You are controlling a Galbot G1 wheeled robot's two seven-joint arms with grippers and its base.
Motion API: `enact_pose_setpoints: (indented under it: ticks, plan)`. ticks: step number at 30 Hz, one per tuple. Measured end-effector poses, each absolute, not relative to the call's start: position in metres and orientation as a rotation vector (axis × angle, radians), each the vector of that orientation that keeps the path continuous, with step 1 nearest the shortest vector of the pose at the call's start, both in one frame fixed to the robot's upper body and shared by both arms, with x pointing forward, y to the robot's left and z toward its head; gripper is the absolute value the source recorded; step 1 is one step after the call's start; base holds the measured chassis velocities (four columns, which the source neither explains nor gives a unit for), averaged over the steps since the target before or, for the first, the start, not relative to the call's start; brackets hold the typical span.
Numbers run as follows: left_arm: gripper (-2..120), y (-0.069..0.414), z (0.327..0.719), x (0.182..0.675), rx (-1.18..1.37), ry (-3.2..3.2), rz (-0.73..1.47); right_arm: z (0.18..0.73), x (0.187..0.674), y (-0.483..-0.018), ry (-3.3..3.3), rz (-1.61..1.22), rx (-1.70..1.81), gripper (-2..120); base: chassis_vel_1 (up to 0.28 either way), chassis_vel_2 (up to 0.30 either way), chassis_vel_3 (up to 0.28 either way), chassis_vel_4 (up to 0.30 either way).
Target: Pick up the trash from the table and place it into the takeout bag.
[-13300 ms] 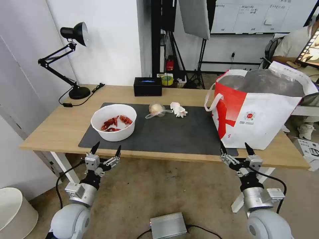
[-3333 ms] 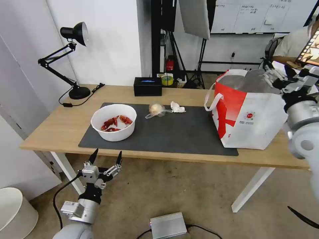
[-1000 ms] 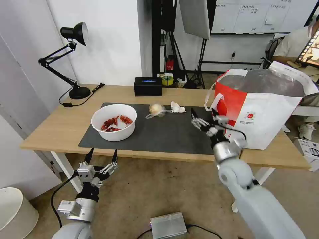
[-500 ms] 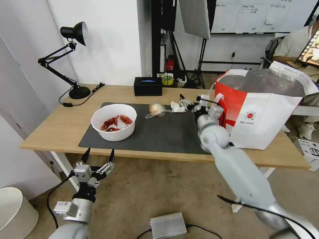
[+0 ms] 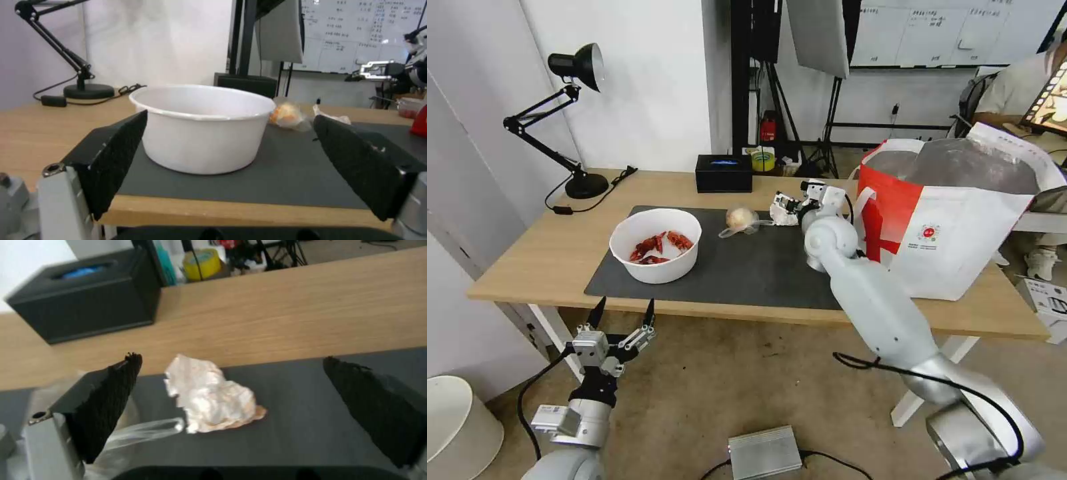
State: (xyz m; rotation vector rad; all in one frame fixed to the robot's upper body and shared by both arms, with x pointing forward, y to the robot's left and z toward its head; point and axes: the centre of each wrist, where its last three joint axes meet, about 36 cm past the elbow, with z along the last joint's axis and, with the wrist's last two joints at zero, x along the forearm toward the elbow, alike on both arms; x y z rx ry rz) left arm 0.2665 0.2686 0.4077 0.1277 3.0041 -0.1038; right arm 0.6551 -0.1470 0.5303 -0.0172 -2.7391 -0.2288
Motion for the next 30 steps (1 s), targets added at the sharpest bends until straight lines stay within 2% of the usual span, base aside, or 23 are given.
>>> enact_pose_setpoints:
  ticks: [17, 30]
  plan:
    - [100, 0.265, 0.410, 0.263, 0.124, 3.001, -0.114, 0.552, 0.718, -0.136, -2.644, -0.046, 0.009, 100, 0.000, 0.000, 0.000, 0.000]
    - [100, 0.269, 0.412, 0.262, 0.118, 2.993, -0.109, 0.512, 0.736, -0.135, -2.625, 0.032, -0.042, 100, 0.000, 0.000, 0.000, 0.000]
